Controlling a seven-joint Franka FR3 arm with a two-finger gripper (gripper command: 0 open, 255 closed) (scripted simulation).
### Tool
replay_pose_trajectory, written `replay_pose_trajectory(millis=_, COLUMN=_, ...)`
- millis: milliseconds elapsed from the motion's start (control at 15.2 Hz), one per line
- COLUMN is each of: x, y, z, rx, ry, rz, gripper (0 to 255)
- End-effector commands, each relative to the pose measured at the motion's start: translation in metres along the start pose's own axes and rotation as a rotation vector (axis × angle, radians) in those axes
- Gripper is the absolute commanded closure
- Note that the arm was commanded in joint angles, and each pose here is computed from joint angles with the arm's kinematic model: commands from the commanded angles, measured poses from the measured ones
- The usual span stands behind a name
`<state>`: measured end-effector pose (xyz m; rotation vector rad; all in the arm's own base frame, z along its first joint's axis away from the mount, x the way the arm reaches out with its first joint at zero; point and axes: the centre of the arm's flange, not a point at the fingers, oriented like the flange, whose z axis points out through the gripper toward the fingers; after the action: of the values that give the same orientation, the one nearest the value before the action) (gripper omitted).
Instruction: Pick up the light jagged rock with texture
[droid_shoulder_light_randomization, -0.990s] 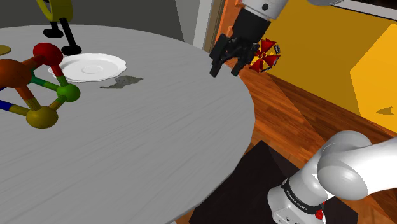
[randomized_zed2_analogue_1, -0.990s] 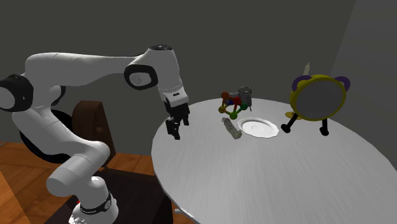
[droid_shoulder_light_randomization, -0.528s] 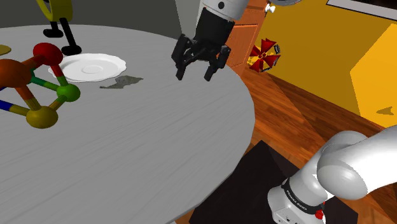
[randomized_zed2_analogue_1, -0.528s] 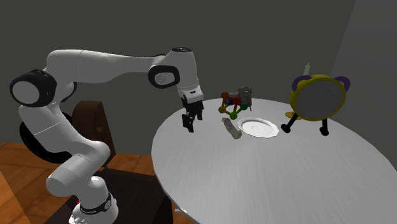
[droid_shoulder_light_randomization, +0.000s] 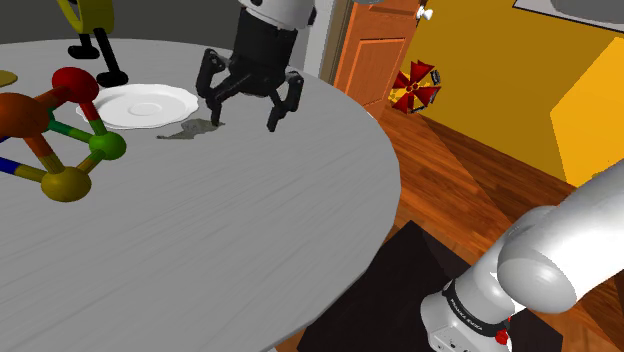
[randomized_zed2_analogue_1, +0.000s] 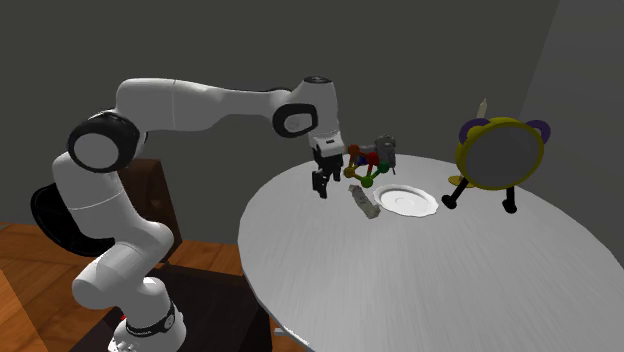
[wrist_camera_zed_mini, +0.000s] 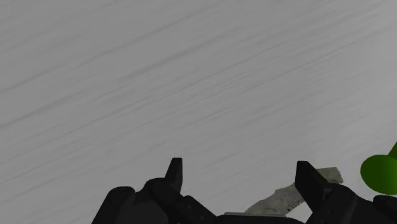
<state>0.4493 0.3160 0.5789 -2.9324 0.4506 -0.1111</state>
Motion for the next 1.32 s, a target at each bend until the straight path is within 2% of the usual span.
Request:
replay_pose_trajectory(millis=0, x=0.008, y=-0.025, z=0.007, rx=0.006, ry=-0.006, rz=0.030, gripper=0)
replay_pose_trajectory(millis=396, x=0.036, y=-0.095, z=0.030, rx=0.020, ry=-0.022, rz=0.109, gripper=0)
replay_pose_trajectory(millis=924, x=0.035, y=-0.091, z=0.071, rx=0.021, ry=-0.023, rz=0.113, gripper=0)
replay_pose_trajectory(millis=1056, x=0.035, y=-0.091, z=0.071, rx=0.021, ry=-0.023, rz=0.113, gripper=0)
replay_pose_trajectory(millis=1122, x=0.036, y=-0.091, z=0.070, rx=0.021, ry=-0.023, rz=0.113, gripper=255)
replay_pose_trajectory(millis=1254, x=0.036, y=-0.091, z=0.070, rx=0.021, ry=-0.023, rz=0.113, gripper=255)
